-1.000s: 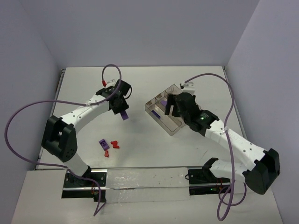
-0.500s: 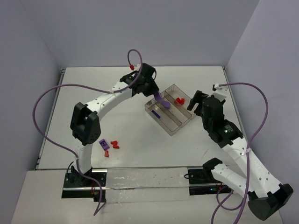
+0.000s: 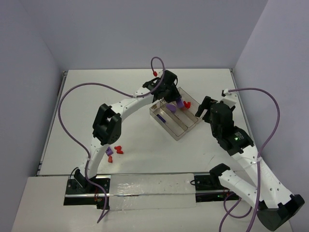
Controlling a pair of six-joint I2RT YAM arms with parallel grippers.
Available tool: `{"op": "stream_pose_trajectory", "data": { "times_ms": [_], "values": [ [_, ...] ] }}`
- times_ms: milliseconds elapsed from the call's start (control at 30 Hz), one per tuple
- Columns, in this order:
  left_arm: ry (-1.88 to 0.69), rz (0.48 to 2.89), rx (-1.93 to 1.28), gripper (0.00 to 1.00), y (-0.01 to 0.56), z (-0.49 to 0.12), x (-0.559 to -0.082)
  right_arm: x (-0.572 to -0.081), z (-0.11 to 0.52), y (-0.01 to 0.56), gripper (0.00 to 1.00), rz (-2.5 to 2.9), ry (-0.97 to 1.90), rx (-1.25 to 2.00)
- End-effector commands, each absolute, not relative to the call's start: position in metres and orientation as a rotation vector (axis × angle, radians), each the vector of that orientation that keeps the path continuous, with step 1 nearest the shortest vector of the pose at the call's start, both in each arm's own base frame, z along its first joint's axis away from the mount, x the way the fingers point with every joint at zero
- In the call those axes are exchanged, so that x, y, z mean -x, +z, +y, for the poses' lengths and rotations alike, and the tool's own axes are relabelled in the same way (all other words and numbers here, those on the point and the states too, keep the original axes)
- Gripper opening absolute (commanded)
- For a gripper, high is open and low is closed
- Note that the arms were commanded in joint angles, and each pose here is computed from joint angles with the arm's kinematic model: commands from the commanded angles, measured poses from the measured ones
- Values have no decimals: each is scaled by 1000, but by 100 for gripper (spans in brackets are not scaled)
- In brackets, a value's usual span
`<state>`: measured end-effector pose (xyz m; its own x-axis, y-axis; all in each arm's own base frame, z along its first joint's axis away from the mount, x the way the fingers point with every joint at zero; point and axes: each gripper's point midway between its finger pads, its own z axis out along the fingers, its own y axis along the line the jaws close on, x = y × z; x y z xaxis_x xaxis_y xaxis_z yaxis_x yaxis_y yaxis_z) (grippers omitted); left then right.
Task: Sort the legos into containers by color
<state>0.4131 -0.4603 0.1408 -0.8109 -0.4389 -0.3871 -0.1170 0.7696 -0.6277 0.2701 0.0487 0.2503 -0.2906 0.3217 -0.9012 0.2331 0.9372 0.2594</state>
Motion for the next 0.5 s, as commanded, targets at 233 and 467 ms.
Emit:
{"op": "stream_pose_trajectory", "data": {
  "times_ms": [233, 467],
  "values": [
    [-969, 2407, 372, 73, 147, -496, -408, -266, 43, 251, 87, 1871, 83, -427],
    [-924, 2352, 310, 82, 182, -484, -400, -267, 46, 251, 87, 1874, 101, -422]
  ]
}}
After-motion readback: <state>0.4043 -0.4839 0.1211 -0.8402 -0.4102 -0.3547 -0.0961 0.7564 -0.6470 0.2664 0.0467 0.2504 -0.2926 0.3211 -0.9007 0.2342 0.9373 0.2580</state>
